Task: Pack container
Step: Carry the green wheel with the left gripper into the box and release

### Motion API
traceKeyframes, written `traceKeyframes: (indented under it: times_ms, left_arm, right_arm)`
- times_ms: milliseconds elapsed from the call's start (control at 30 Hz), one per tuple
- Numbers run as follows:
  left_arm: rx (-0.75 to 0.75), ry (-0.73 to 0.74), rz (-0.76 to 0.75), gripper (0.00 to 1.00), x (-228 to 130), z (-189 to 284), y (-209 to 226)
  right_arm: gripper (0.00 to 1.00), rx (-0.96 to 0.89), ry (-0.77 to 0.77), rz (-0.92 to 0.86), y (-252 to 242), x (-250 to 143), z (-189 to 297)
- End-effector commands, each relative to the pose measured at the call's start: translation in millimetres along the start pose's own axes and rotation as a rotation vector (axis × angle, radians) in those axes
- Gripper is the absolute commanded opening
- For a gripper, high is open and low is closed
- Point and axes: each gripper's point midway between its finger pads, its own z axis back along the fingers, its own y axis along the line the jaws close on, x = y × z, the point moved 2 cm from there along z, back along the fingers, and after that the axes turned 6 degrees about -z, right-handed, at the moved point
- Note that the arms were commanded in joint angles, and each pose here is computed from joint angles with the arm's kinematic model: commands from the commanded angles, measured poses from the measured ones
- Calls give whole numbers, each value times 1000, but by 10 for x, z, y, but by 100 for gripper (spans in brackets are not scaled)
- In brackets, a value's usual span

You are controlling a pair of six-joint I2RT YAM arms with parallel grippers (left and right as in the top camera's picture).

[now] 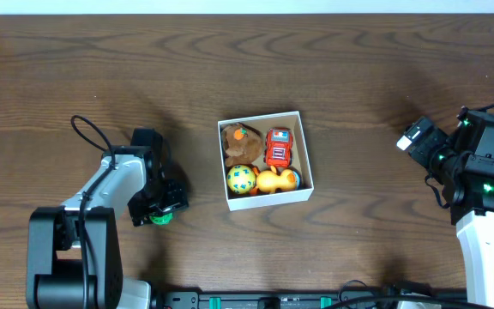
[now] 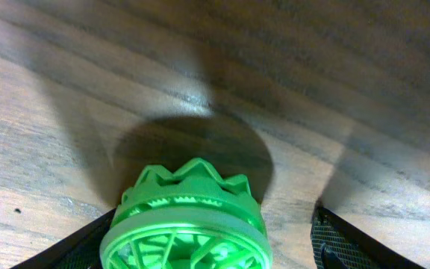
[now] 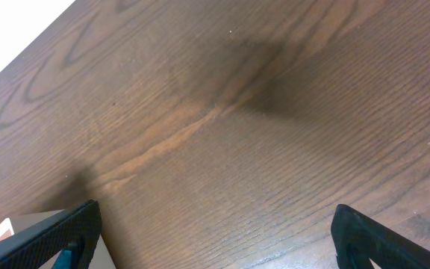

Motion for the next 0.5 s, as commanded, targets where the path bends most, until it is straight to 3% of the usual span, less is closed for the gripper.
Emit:
traceKeyframes:
  times_ms: [0, 133, 367, 467]
  left_arm:
    - [55, 22, 7, 78, -33, -206, 94]
    - [57, 29, 8, 68, -49, -206, 98]
    - [65, 53, 9, 64, -103, -197, 114]
    - [60, 38, 8, 54, -74, -162, 102]
  right_arm:
    - [99, 15, -22, -14, 38, 74, 60]
    - [99, 14, -22, -13, 37, 75, 60]
    - [99, 15, -22, -14, 38, 74, 60]
    - [99, 15, -22, -14, 38, 74, 60]
